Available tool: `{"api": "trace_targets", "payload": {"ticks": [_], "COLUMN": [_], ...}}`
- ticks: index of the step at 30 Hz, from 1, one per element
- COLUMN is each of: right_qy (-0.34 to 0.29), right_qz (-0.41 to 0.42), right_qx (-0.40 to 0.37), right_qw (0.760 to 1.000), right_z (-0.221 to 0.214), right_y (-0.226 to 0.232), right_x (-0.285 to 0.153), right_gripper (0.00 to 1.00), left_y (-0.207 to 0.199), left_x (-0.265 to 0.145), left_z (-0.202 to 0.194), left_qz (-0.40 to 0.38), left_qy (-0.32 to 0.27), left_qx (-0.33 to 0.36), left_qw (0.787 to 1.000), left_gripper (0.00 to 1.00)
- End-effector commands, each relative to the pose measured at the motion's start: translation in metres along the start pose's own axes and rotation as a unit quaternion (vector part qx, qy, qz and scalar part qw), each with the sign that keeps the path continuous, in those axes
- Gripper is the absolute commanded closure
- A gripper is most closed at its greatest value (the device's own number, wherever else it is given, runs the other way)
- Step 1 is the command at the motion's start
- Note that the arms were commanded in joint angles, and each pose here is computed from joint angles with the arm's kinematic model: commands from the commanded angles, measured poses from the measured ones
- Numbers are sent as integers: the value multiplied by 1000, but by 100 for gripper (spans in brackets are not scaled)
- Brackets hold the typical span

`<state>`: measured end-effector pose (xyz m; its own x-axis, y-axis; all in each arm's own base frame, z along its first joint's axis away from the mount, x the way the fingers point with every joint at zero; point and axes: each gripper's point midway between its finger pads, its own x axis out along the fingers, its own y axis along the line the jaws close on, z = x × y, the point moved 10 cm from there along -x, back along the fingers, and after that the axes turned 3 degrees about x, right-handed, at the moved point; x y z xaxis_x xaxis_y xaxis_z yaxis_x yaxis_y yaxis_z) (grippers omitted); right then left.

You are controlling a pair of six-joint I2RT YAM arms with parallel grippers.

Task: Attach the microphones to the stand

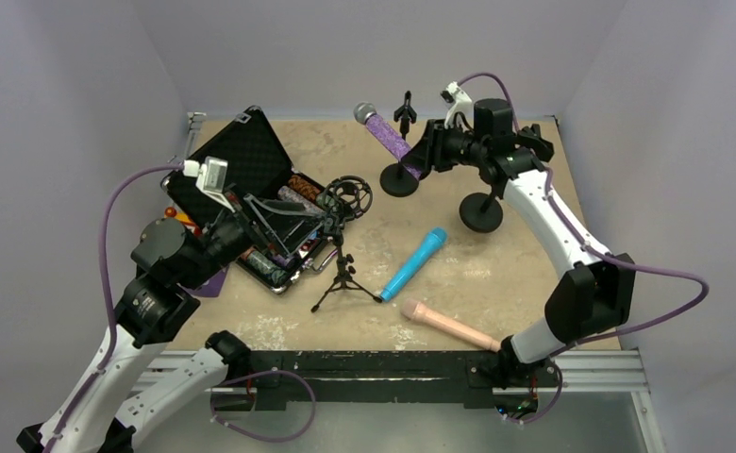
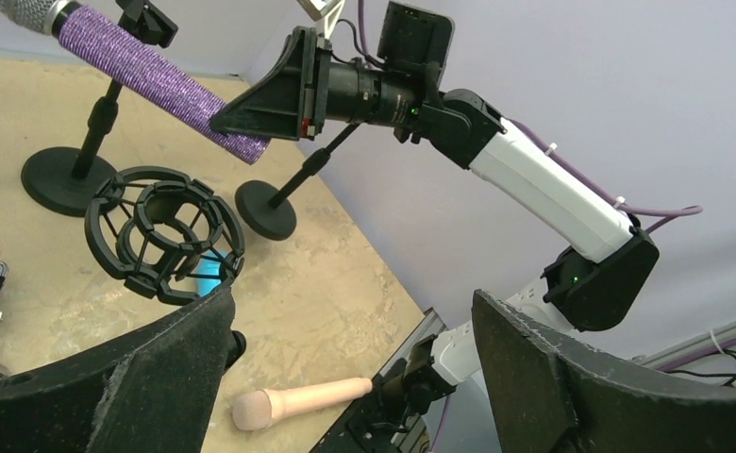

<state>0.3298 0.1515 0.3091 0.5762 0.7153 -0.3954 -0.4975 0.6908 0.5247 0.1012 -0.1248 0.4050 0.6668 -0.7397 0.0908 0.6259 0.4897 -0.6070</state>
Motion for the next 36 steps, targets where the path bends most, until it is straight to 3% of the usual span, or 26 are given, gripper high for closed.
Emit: {"api": "trace_targets", "payload": {"ticks": [1,11,19,28,36], "right_qy": [-16,50,107,76,8], "right_qz": [36,11,82,116,134], "right_qx": [9,34,49,78,41], "right_qw": [999,998,990,987,990], "right_z": [14,-26,-82,-48,13], "right_y": [3,-36,-5,15,44], "right_x": [10,49,62,67,43], "right_gripper": [100,100,100,100,100], "left_y": [1,3,4,2,1], "left_x": [-3,-14,-13,-18,-19], "left_z": [0,-2,-3,-2,0], "left_qz": [1,14,16,14,20], "left_qy": [-11,-18,-18,-22,-25], "left_qx": [9,11,10,8,12], "left_qw": [1000,1000,1000,1000,999], "left_gripper": [1,1,1,1,1]}}
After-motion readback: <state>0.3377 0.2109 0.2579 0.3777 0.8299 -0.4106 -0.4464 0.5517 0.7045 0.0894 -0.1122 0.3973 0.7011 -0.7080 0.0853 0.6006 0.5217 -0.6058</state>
